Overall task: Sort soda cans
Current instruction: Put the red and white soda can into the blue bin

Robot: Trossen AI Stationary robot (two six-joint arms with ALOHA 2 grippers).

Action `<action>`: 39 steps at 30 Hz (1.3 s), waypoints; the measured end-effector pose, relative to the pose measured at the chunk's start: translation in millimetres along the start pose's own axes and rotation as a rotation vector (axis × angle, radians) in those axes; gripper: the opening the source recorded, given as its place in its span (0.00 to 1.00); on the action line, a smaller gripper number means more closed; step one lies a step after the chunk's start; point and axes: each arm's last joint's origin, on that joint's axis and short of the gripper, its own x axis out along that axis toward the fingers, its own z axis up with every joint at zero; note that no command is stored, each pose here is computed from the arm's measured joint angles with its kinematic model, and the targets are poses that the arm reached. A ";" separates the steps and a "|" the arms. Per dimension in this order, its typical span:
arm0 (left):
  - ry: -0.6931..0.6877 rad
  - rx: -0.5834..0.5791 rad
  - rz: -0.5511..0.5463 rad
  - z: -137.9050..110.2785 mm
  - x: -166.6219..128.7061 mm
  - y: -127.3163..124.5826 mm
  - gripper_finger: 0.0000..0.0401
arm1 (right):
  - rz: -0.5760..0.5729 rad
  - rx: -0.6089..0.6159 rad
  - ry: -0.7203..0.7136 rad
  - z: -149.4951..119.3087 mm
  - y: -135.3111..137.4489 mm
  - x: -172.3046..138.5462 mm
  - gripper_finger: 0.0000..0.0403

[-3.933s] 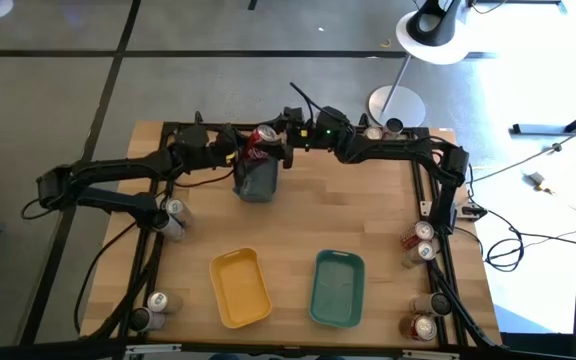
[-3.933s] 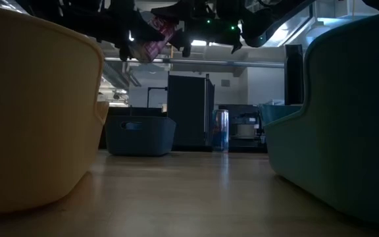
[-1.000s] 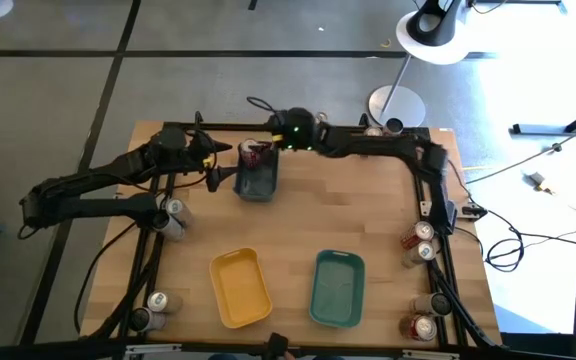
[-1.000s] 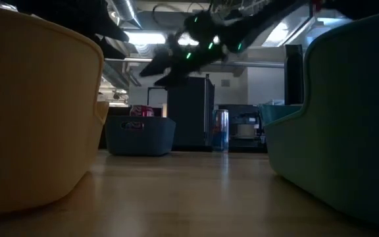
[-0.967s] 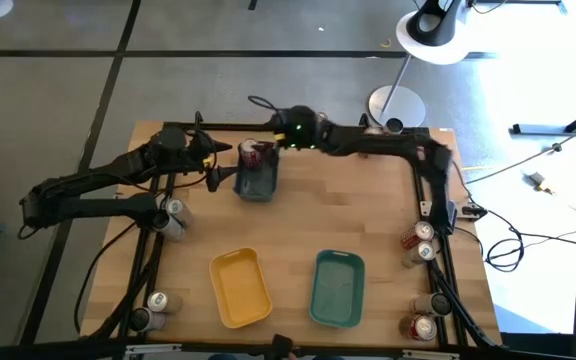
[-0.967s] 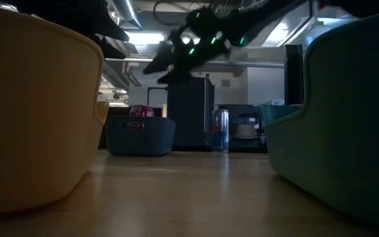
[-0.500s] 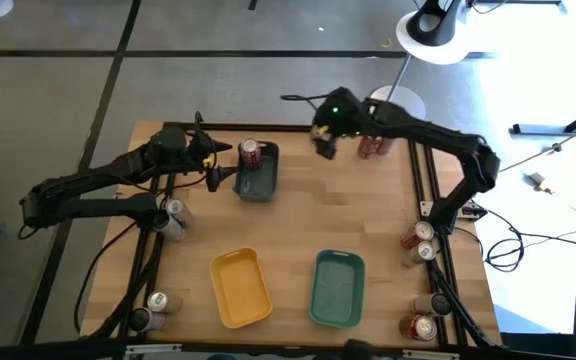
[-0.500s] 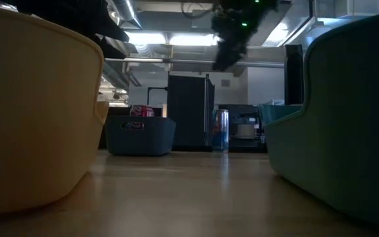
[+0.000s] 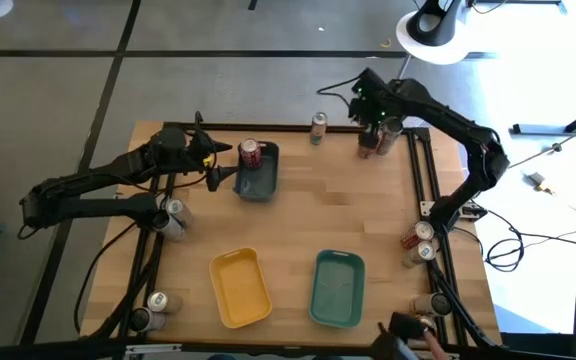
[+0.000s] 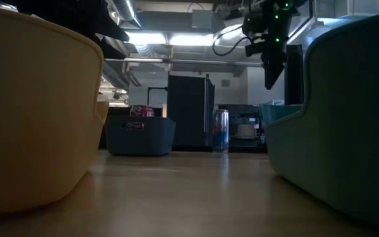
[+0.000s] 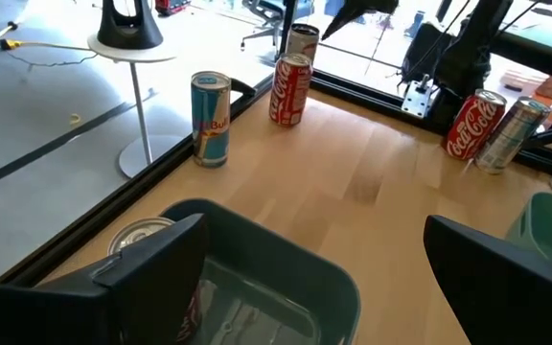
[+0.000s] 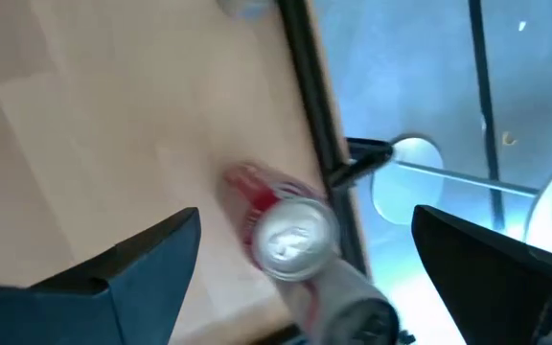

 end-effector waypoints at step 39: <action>-0.001 0.025 0.015 0.0 0.0 0.4 0.93 | 0.141 -0.086 0.070 -40.3 -17.2 91.5 0.94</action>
